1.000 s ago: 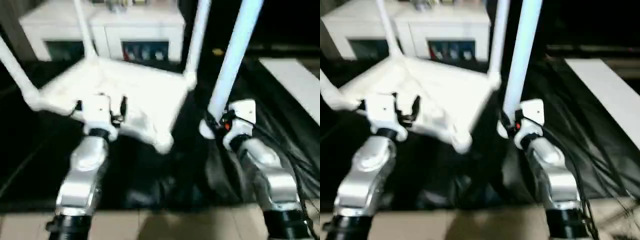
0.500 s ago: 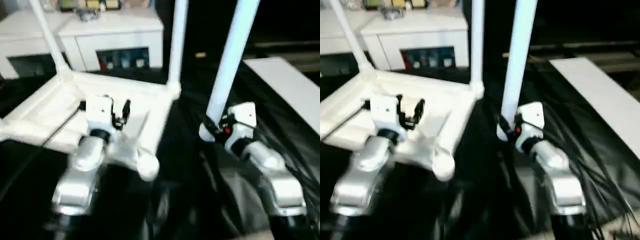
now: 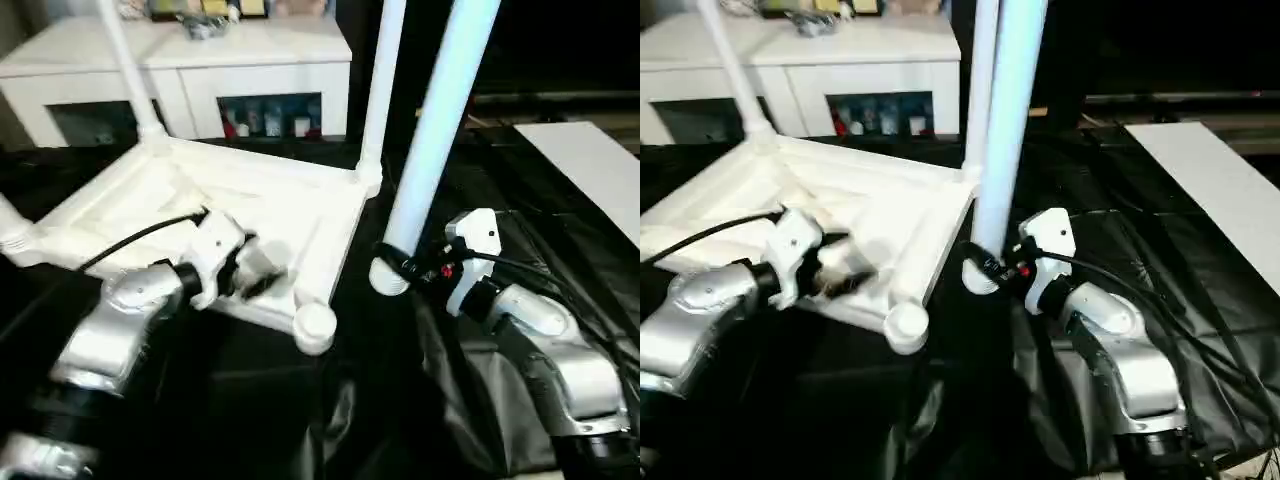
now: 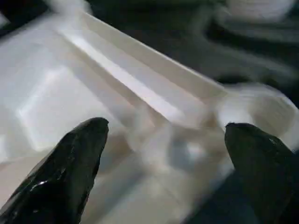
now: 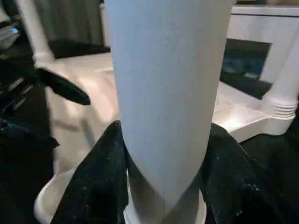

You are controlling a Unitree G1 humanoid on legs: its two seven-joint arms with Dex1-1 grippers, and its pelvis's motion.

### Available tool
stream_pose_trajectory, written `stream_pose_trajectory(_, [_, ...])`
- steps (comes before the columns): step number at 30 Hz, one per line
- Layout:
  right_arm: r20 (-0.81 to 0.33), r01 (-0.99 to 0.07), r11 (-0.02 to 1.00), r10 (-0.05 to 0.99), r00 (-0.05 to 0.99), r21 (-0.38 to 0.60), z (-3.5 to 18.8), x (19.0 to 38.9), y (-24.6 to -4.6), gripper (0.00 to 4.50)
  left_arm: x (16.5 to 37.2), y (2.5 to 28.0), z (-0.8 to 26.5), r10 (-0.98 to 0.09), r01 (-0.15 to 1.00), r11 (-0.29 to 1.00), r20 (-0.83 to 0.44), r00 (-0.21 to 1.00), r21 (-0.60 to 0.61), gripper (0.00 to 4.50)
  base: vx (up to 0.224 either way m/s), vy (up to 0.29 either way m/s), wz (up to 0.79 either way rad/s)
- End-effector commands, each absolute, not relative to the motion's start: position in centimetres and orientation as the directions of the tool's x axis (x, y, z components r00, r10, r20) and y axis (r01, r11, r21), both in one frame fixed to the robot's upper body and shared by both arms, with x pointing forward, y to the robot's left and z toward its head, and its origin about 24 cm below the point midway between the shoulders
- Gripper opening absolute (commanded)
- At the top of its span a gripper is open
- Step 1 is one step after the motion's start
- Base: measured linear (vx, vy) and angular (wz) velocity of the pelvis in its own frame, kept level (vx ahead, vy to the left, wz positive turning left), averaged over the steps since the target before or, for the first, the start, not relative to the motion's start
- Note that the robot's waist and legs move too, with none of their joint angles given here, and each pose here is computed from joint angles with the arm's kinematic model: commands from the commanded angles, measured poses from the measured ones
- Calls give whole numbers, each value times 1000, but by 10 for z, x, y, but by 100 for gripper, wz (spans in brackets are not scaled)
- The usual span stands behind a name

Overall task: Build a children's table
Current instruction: Move to table

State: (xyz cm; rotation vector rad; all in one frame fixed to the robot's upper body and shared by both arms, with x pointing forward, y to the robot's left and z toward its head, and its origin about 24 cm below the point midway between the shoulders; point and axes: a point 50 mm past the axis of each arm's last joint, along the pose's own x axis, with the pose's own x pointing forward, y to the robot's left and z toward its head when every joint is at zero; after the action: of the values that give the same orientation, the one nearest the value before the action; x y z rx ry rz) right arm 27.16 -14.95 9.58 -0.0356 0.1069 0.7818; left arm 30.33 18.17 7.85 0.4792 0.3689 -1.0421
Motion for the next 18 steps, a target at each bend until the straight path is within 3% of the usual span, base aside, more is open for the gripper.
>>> stream_pose_trajectory(1, [-97,-724,690,721,686,0,100,271,-147,185,307,182,80,-720,913,341,-563,406,223,445,0,0,0])
stream_pose_trajectory(8, [-113,-747,664,743,660,1,99,268,-147,185,321,188,76,-665,942,237,-668,335,237,445,0,0,0])
stream_pose_trajectory(18, [-133,-775,632,768,626,0,95,264,-144,185,332,201,67,-567,970,148,-787,244,194,365,0,0,0])
